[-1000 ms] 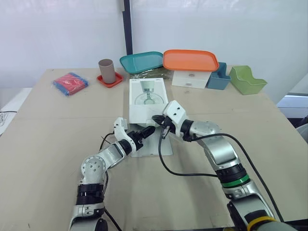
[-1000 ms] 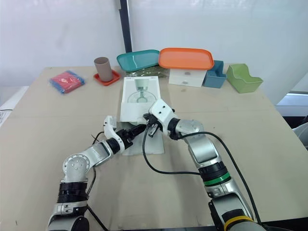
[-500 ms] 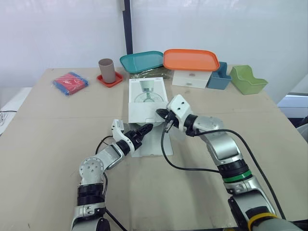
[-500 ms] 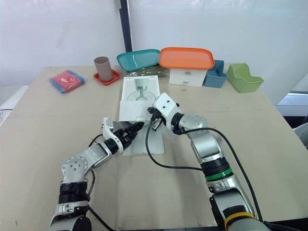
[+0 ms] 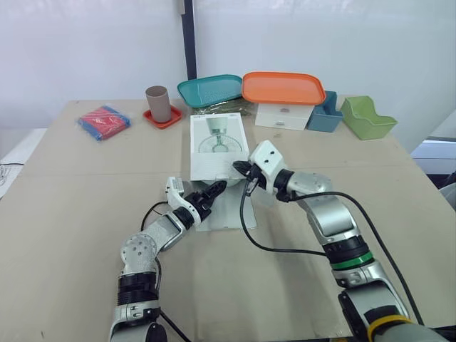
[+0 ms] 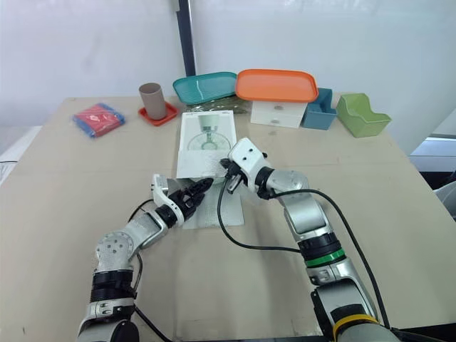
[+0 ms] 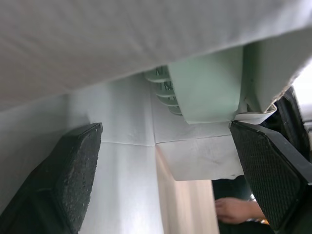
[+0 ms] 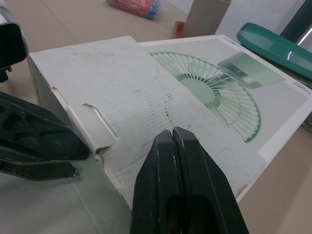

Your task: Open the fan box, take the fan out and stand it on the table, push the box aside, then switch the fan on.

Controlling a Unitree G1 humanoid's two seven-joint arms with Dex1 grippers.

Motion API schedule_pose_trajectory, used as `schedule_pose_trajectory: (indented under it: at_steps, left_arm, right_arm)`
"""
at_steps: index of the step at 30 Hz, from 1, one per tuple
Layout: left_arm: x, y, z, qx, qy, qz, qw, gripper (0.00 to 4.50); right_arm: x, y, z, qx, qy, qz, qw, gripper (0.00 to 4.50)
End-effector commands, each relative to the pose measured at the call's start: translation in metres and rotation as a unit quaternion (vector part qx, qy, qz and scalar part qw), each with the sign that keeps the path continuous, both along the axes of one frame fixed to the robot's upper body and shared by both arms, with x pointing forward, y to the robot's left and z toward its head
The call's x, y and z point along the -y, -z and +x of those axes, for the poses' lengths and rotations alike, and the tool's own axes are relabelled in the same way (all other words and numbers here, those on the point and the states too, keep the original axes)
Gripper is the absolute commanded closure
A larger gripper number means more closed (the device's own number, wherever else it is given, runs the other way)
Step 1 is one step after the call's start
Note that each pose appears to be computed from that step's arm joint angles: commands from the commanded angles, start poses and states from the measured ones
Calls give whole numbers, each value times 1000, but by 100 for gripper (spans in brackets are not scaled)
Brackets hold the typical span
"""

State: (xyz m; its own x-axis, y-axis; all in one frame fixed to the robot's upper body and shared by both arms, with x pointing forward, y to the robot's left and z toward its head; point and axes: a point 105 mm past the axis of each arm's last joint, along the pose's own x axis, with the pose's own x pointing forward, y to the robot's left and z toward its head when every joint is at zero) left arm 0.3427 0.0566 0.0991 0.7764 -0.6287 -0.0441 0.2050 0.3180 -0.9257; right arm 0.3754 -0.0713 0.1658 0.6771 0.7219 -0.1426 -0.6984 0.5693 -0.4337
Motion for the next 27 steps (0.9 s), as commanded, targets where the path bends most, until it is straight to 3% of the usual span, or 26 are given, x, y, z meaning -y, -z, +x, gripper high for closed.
schedule_pose_trajectory:
  at_steps: [1,14,22,25,27]
  left_arm:
    - [-4,0,1,0,-9,-5,1000,8]
    - [0,-11,8,32,-16,-28,999,8]
    - [6,3,10,2,-10,-7,1000,8]
    - [8,6,9,2,0,-1,1000,79]
    - [10,4,7,8,9,-3,1000,154]
  right_arm:
    - [-6,-8,-4,17,-11,4,1000,450]
    - [-9,-4,-7,9,-14,2,1000,450]
    - [-9,-3,-7,8,-13,2,1000,450]
    - [-9,-3,-8,8,-12,2,1000,450]
    - [-9,-3,-8,8,-12,2,1000,450]
